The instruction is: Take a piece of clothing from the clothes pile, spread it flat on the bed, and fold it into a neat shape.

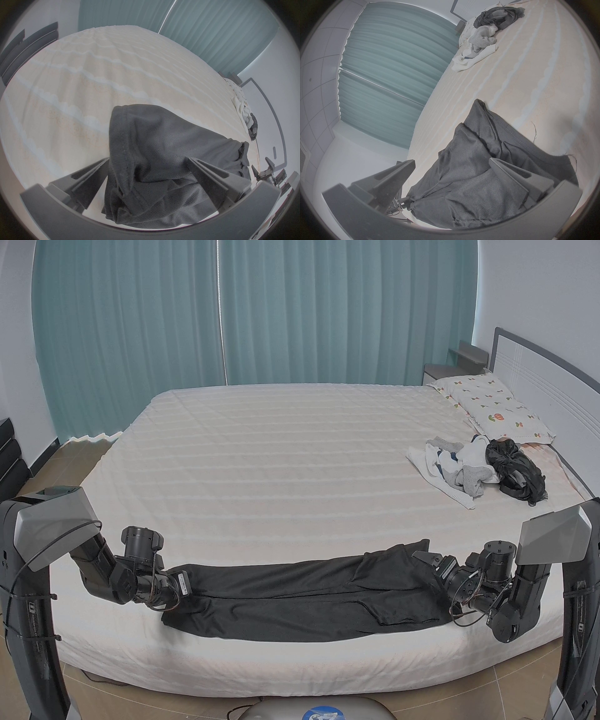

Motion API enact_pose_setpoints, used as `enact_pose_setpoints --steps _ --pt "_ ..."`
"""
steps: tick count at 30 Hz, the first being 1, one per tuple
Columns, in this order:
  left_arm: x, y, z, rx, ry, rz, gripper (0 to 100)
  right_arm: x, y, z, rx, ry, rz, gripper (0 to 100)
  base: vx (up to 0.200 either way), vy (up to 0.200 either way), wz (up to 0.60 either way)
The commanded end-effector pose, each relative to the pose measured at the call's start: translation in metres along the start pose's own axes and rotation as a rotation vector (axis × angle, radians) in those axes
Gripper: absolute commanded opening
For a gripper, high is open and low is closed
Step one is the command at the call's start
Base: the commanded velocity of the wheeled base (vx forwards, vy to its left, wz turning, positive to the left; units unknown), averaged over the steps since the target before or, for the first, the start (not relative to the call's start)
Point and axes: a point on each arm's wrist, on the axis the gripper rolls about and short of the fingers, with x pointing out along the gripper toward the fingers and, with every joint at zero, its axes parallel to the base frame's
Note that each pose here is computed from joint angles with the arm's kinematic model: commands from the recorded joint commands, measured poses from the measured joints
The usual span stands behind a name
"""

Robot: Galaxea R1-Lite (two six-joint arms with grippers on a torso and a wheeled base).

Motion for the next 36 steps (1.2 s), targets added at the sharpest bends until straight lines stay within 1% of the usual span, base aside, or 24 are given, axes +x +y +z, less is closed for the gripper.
enact_pose_setpoints --steps 1,5,6,9,11,14,18,21,23,25,27,30,33,36 --pt "-0.005 -0.003 0.003 0.005 -0.019 -0.001 0 0.0 0.0 0.0 0.0 0.001 0.0 100 0.0 0.0 0.0" --pt "-0.011 -0.007 0.007 0.006 -0.036 -0.009 0 0.0 0.0 0.0 0.0 0.001 0.0 100 0.0 0.0 0.0" --pt "-0.013 -0.013 0.008 0.011 -0.044 -0.012 0 0.0 0.0 0.0 0.0 0.001 0.0 100 0.0 0.0 0.0" --pt "-0.014 -0.017 0.008 0.021 -0.056 0.006 0 0.0 0.0 0.0 0.0 0.001 0.0 100 0.0 0.0 0.0" --pt "-0.013 -0.024 0.005 0.038 -0.065 0.033 0 0.0 0.0 0.0 0.0 0.002 0.001 100 0.0 0.0 0.0" --pt "-0.015 -0.032 0.003 0.053 -0.059 0.028 0 0.0 0.001 0.0 -0.001 0.0 0.004 100 0.0 0.0 0.0" --pt "-0.021 -0.044 0.0 0.078 -0.052 0.018 0 0.0 0.001 0.0 -0.001 0.0 0.004 100 0.0 -0.2 0.0" --pt "-0.026 -0.055 -0.001 0.098 -0.082 0.033 0 0.0 0.001 0.0 -0.001 -0.001 0.005 100 0.0 -0.2 0.0" --pt "-0.026 -0.056 -0.001 0.103 -0.083 0.036 0 0.0 0.001 0.0 -0.001 0.0 0.004 100 0.0 -0.2 0.0" --pt "-0.026 -0.064 -0.003 0.117 -0.086 0.035 0 0.0 0.001 0.0 -0.001 -0.001 0.005 100 0.0 -0.2 0.0" --pt "-0.027 -0.065 -0.002 0.118 -0.086 0.038 0 0.0 0.001 0.0 -0.002 0.001 0.006 100 0.0 -0.2 0.0" --pt "-0.028 -0.074 -0.001 0.125 -0.08 0.048 0 0.0 0.002 0.001 -0.002 -0.002 0.007 100 0.0 -0.2 0.0" --pt "-0.034 -0.084 0.0 0.109 -0.087 0.033 0 0.0 0.002 0.001 -0.002 -0.003 0.009 100 0.0 -0.2 0.0" --pt "-0.037 -0.093 0.004 0.115 -0.085 0.025 0 0.0 0.002 0.0 -0.003 -0.001 0.008 100 0.0 -0.2 0.0"
